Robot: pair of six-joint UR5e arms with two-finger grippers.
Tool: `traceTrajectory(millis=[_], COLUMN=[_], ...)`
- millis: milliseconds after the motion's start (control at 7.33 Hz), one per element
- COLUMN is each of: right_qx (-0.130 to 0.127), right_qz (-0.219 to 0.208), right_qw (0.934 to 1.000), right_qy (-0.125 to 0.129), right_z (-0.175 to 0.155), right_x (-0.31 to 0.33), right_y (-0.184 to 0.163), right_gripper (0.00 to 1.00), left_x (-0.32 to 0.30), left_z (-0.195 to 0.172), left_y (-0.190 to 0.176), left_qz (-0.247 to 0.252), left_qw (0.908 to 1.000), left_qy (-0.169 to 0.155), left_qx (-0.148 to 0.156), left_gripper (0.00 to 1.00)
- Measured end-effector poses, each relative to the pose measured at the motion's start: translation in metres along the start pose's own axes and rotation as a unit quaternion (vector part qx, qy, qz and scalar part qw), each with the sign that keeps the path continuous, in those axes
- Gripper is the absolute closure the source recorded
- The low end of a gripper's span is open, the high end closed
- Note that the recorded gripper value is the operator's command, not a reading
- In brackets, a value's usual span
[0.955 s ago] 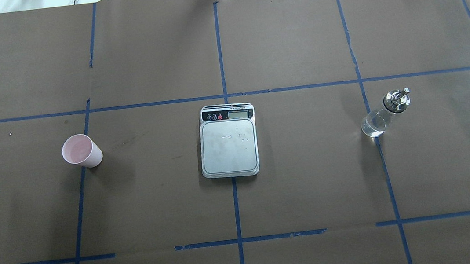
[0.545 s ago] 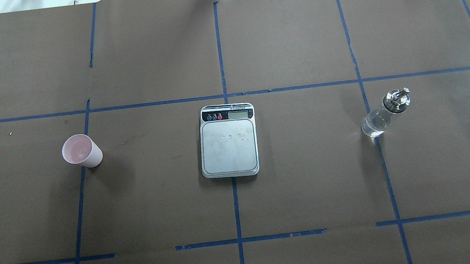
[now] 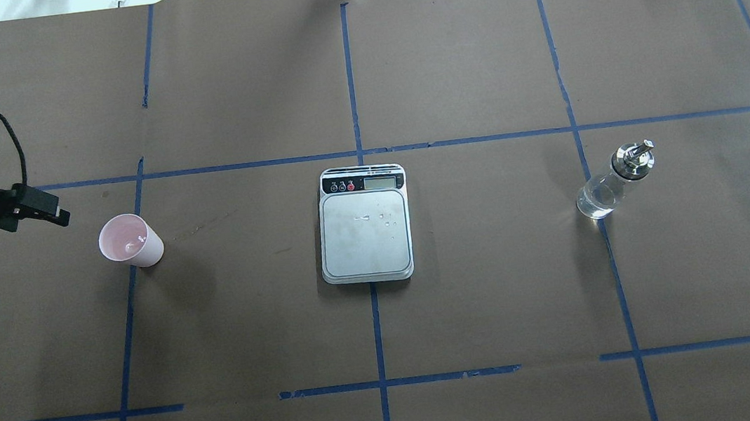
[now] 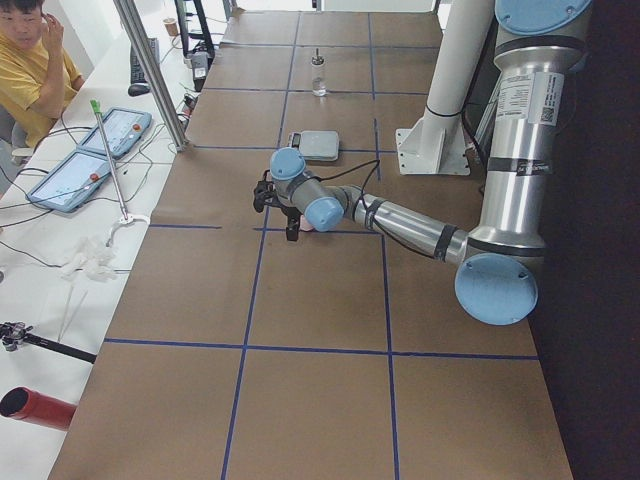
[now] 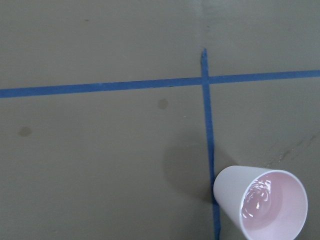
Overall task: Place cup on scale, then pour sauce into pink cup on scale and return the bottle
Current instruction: 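Reach the left gripper down to the pink cup and grasp it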
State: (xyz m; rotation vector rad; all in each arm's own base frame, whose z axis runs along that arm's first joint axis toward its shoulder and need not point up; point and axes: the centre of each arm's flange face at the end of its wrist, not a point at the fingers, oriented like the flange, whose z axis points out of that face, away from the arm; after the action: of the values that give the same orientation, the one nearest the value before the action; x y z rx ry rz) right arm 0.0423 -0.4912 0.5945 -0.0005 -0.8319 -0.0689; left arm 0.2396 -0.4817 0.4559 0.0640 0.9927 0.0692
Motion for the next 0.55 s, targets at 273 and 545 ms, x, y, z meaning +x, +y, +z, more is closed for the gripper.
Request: traceTrajectory(millis=[273, 545], right_qx=[-0.002, -0.003], right_qz=[0.002, 0.002], right_qw=[1.0, 1.0], right_qy=[0.0, 0.0], right_z=[0.002, 0.003], right_x=[0.002, 0.003], right_y=[0.0, 0.0], right_gripper=[0.0, 0.0], left_x=[0.022, 0.033], left_z=[0.025, 0.044], left_y=[0.006, 0.01], left_qz=[0.005, 0.009], left_qw=[0.9999, 0.9995], left_qy=[-0.004, -0.005], left_qx=[-0.014, -0.029], left_gripper=[0.0, 0.0])
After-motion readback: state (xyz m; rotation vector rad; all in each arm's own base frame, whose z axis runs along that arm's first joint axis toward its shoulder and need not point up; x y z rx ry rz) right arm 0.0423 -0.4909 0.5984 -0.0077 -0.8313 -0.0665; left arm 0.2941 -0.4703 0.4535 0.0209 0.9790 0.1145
